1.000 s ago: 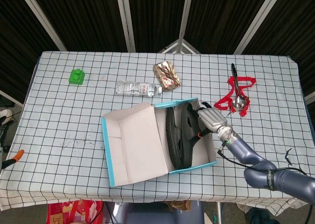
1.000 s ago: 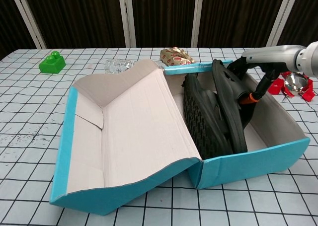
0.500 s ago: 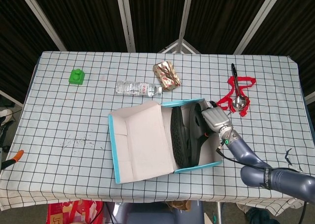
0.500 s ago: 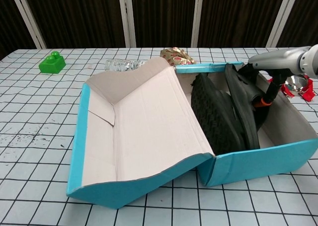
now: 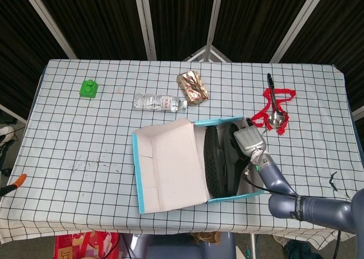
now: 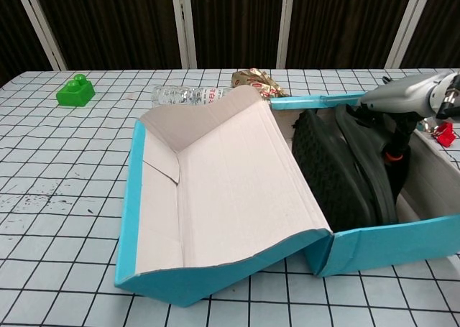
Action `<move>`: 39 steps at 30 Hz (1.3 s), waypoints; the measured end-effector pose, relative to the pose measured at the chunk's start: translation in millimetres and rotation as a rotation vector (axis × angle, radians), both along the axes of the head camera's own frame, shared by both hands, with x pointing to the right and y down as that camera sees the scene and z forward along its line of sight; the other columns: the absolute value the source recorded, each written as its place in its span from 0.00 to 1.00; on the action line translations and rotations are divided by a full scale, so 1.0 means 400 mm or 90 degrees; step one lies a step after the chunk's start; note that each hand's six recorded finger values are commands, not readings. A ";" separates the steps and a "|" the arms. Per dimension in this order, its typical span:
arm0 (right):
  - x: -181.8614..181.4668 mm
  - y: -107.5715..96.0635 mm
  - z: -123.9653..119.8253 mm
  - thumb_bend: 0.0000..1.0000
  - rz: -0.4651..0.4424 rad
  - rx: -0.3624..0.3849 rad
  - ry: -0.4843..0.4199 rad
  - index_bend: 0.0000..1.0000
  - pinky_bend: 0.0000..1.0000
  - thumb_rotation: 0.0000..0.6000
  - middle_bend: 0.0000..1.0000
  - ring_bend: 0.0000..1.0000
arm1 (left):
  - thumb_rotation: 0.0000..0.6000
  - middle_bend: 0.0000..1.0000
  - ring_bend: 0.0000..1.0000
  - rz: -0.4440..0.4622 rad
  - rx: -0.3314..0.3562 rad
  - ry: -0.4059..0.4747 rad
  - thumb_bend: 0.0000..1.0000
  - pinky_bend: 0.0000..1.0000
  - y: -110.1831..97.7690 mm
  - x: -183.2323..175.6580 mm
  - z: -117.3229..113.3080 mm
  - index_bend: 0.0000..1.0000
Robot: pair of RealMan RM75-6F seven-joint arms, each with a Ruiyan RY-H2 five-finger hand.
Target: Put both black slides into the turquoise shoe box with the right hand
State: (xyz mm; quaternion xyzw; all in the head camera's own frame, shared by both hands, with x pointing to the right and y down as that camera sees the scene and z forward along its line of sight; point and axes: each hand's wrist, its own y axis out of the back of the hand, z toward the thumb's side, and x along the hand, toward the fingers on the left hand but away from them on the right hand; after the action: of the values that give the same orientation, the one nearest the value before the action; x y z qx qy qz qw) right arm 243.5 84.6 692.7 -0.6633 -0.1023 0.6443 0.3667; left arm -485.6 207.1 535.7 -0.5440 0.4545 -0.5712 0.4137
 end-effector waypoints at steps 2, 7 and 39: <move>-0.003 0.006 0.003 0.31 0.000 -0.007 0.004 0.53 0.01 1.00 0.52 0.29 | 1.00 0.07 0.00 -0.001 0.001 0.000 0.24 0.09 0.000 -0.001 -0.001 0.17; -0.014 0.013 0.004 0.31 0.003 -0.019 0.002 0.53 0.01 1.00 0.52 0.29 | 1.00 0.07 0.00 -0.002 0.000 0.000 0.24 0.09 0.000 -0.003 -0.001 0.17; 0.004 -0.002 -0.065 0.31 0.105 -0.181 0.036 0.00 0.00 1.00 0.04 0.00 | 1.00 0.07 0.00 0.004 0.001 0.006 0.24 0.09 0.001 0.001 -0.006 0.17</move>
State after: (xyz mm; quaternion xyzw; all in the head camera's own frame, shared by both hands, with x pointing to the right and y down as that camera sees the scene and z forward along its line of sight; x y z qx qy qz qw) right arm 245.0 83.7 666.7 -0.6795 -0.0543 0.6984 0.2179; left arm -485.1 207.5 533.2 -0.5478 0.4556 -0.5668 0.4136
